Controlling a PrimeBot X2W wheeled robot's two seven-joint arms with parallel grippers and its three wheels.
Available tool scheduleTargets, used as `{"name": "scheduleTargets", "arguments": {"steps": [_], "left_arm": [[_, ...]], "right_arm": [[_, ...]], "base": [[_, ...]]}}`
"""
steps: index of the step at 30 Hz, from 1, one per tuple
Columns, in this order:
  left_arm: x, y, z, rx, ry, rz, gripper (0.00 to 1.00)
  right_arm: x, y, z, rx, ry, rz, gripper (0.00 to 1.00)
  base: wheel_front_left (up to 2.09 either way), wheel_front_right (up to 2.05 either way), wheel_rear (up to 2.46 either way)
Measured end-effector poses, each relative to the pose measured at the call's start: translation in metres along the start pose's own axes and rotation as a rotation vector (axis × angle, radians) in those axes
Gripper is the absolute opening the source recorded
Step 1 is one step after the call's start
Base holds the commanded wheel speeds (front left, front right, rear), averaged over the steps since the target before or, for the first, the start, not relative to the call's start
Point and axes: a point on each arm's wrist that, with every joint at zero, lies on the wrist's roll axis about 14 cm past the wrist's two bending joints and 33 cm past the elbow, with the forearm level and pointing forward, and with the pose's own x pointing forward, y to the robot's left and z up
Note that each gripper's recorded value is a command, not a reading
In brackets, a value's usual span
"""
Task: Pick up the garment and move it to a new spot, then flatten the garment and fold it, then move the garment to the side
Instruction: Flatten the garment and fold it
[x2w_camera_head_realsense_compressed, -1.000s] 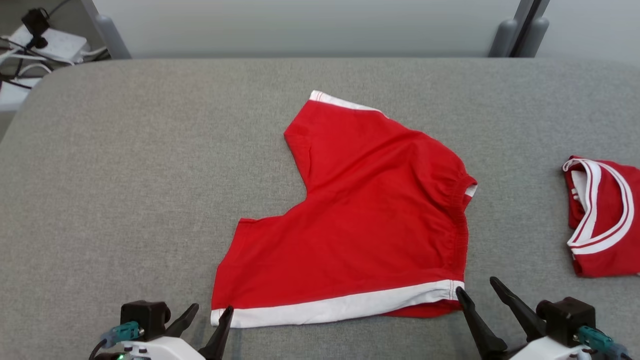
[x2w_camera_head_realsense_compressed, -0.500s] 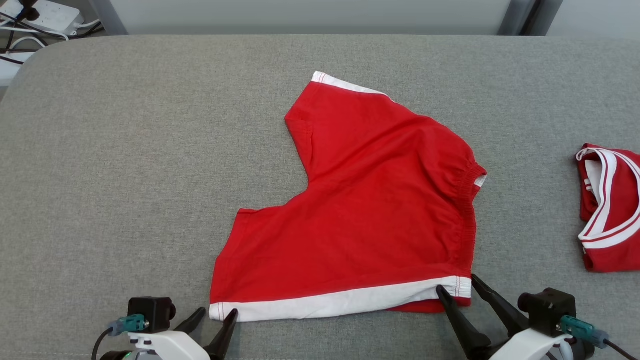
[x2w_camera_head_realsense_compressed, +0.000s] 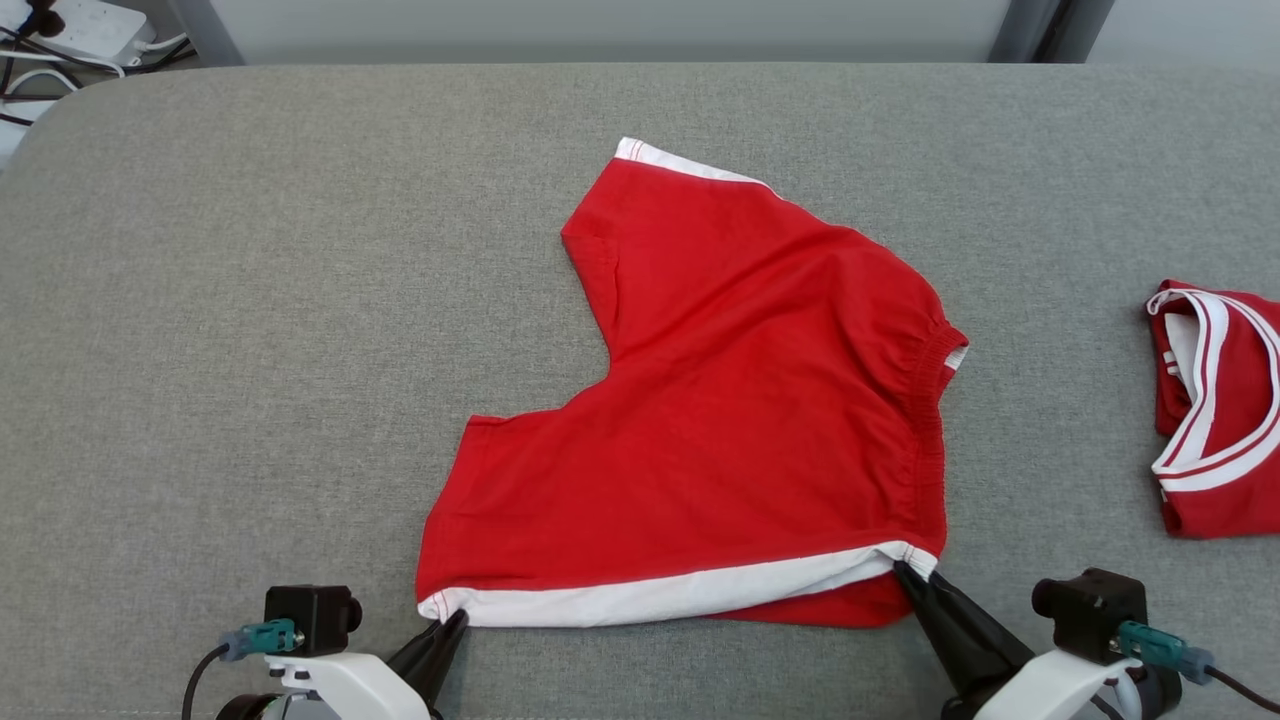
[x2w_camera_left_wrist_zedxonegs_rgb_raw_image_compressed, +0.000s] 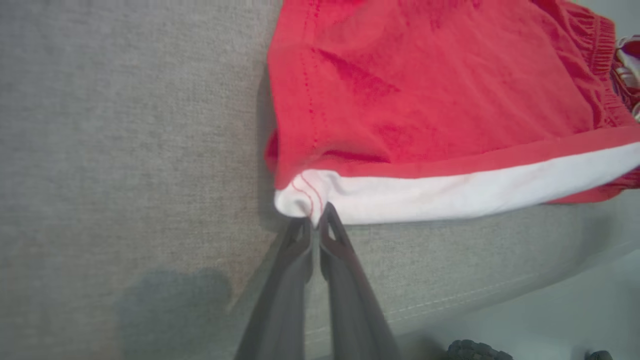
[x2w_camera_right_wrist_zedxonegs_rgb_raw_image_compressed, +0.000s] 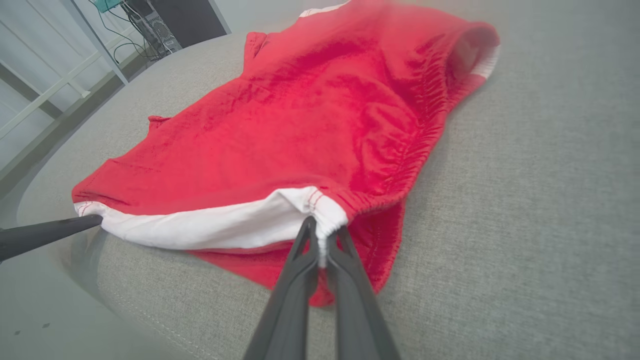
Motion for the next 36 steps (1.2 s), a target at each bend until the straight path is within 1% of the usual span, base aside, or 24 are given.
{"name": "scheduleTargets", "arguments": {"steps": [3,6,11,13,16,17,20,23,27,29,31,36], "left_arm": [[-0.002,-0.005,0.004,0.001,-0.013,-0.015,0.0],[-0.009,-0.009,0.004,-0.014,-0.013,-0.025,0.0],[-0.034,-0.012,-0.012,-0.064,0.023,-0.014,0.0],[-0.044,-0.013,-0.011,-0.077,0.019,-0.011,0.0],[-0.055,-0.01,0.007,-0.057,-0.028,0.002,0.0],[-0.06,-0.014,0.026,-0.03,-0.075,-0.019,0.0],[-0.061,-0.021,0.046,0.014,-0.111,-0.053,0.0],[-0.05,-0.033,0.079,0.087,-0.152,-0.117,0.0],[-0.028,-0.053,0.134,0.211,-0.211,-0.189,0.0],[-0.013,-0.068,0.162,0.248,-0.227,-0.239,0.0],[0.006,-0.078,0.184,0.288,-0.211,-0.271,0.0],[0.064,-0.093,0.221,0.279,-0.114,-0.313,0.0]], "right_arm": [[-0.005,-0.002,0.001,-0.011,-0.005,-0.003,0.0],[-0.017,0.001,-0.007,0.005,0.017,0.001,0.0],[-0.041,0.002,-0.022,0.033,0.072,-0.007,0.0],[-0.049,0.003,-0.027,0.047,0.097,-0.008,0.0],[-0.056,0.002,-0.025,0.071,0.099,-0.023,0.0],[-0.057,0.001,-0.018,0.098,0.073,-0.03,0.0],[-0.052,0.003,-0.004,0.168,0.02,-0.029,0.0],[-0.039,-0.004,0.021,0.237,-0.068,-0.04,0.0],[-0.014,-0.017,0.057,0.272,-0.182,-0.05,0.0],[-0.001,-0.023,0.07,0.284,-0.221,-0.053,0.0],[0.013,-0.03,0.078,0.288,-0.238,-0.06,0.0],[0.044,-0.05,0.098,0.312,-0.301,-0.088,0.0]], "base": [[0.0,0.0,0.0],[0.0,0.0,0.0],[0.0,0.0,0.0],[0.0,0.0,0.0],[0.0,0.0,0.0],[0.0,0.0,0.0],[0.0,0.0,0.0],[0.0,0.0,0.0],[0.0,0.0,0.0],[0.0,0.0,0.0],[0.0,0.0,0.0],[0.0,0.0,0.0]]}}
